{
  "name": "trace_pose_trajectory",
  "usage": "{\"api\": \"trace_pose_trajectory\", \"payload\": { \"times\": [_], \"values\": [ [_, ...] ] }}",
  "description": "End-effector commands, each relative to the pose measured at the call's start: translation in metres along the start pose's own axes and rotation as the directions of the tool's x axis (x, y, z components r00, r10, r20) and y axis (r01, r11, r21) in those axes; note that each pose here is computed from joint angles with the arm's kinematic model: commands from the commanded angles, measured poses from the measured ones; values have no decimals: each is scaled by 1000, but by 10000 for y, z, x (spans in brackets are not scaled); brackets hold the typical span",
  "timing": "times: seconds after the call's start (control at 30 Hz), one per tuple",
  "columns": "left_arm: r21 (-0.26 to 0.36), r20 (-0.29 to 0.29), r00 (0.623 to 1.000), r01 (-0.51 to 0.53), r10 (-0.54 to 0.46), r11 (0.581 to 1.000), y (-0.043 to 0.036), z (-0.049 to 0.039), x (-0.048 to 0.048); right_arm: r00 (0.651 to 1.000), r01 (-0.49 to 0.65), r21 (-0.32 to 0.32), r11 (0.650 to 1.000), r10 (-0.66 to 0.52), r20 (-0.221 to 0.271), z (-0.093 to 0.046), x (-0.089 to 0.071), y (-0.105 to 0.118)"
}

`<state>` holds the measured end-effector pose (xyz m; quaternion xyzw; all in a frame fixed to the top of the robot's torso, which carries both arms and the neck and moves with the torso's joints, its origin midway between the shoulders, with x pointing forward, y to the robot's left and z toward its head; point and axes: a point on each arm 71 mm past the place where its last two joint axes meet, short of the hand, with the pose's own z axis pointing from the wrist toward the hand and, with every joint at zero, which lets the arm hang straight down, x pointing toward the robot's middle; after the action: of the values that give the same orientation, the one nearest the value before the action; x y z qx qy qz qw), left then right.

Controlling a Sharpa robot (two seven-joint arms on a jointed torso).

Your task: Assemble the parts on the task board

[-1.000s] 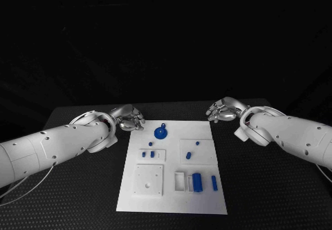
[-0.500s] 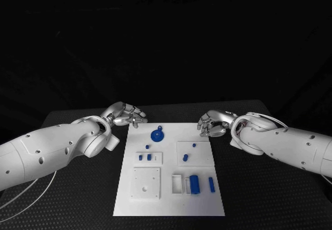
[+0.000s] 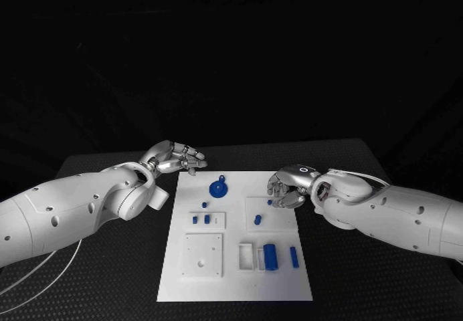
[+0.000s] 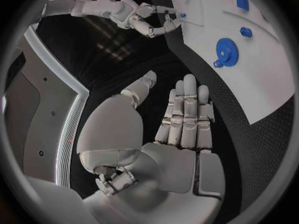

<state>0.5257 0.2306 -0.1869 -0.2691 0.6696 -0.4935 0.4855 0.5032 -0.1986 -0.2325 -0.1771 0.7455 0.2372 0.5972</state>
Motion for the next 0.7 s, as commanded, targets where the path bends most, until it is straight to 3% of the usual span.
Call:
{"api": "trace_pose_trajectory", "payload": {
  "times": [0.03, 0.7],
  "values": [
    [21, -6, 999, 34, -33, 999, -27, 2, 11, 995, 92, 25, 995, -93, 27, 15, 12, 10],
    [3, -7, 999, 44, -44, 999, -11, 3, 7, 996, 91, -12, 996, -91, 2, 64, 148, 162]
  ]
}}
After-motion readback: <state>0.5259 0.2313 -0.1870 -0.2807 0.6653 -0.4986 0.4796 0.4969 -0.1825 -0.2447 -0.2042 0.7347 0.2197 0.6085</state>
